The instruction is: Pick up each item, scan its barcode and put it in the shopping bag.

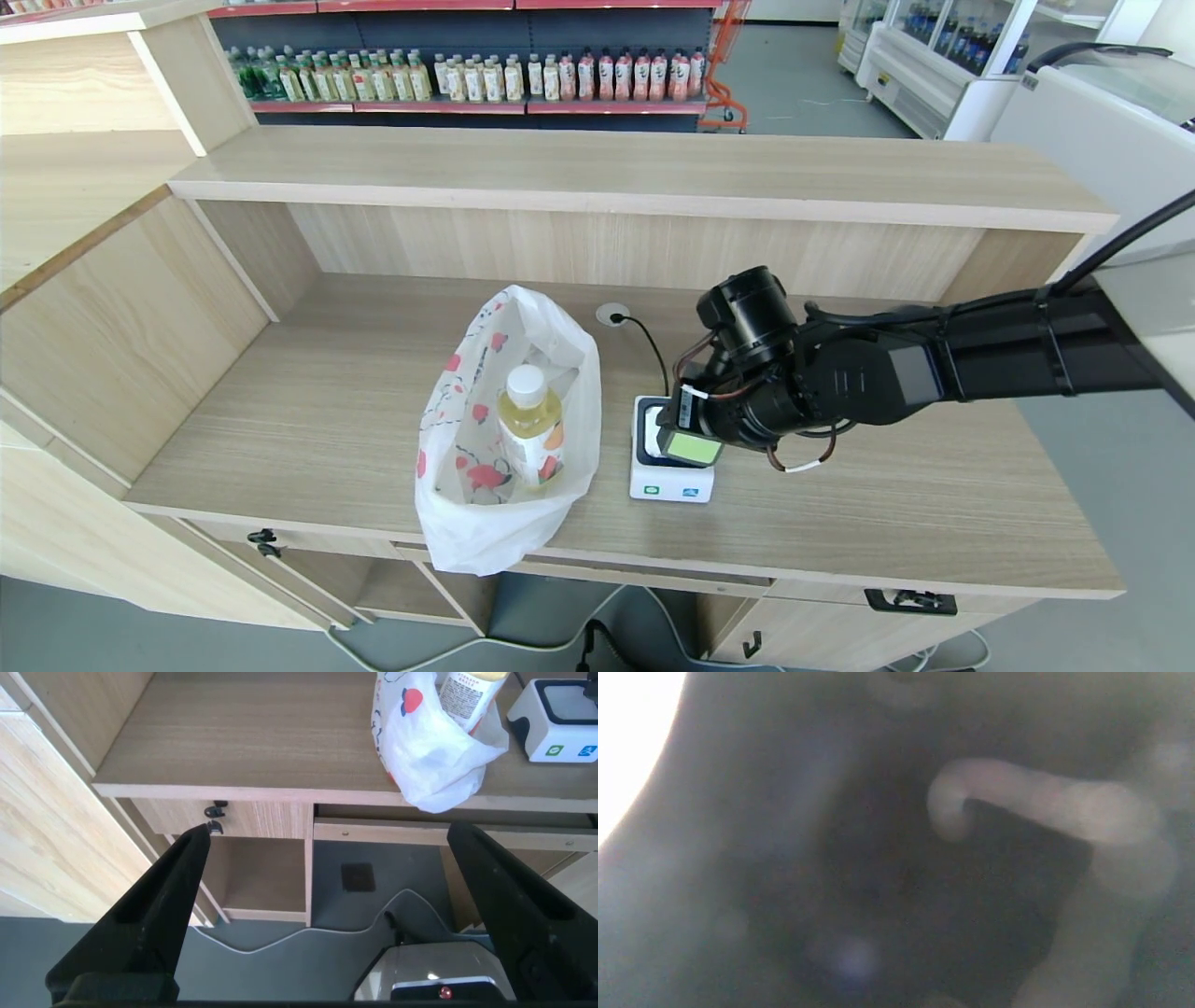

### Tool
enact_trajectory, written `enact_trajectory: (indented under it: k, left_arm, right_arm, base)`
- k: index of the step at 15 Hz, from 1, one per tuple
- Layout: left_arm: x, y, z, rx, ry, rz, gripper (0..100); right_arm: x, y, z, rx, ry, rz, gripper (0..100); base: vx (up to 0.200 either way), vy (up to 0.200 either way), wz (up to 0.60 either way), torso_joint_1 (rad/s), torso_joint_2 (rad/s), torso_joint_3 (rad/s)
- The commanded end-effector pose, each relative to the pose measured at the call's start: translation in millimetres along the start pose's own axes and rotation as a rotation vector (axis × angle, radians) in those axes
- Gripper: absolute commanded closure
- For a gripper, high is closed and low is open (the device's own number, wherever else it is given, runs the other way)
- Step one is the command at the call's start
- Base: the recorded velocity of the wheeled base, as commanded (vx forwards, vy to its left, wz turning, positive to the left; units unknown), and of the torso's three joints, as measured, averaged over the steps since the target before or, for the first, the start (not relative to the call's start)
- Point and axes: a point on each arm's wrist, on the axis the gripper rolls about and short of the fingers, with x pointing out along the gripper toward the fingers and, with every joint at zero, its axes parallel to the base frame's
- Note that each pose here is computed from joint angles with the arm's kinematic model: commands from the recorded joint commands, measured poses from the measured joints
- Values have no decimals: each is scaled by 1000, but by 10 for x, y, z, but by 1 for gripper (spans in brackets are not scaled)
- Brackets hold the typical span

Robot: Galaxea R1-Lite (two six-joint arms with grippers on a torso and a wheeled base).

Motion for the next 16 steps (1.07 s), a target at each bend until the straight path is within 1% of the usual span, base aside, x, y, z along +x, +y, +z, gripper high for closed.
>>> enact_trajectory:
  k: [1,3,12,16]
  left_arm:
    - [0,0,0,0,0,2,0]
    - [0,0,0,0,0,0,0]
    - [0,0,0,0,0,2,0]
    - [0,0,0,0,0,2,0]
  right_arm:
    - [41,28,0,-5,-3,-3,100]
    - [81,29,-25,-8,-1,-19,100]
    - [90,79,-68,-19,6,-10,100]
    - [62,116,-39,-19,-12,-1,100]
  base:
    - [0,0,0,0,0,0]
    - [0,0,0,0,0,0]
    - [0,0,0,0,0,0]
    - [0,0,0,0,0,0]
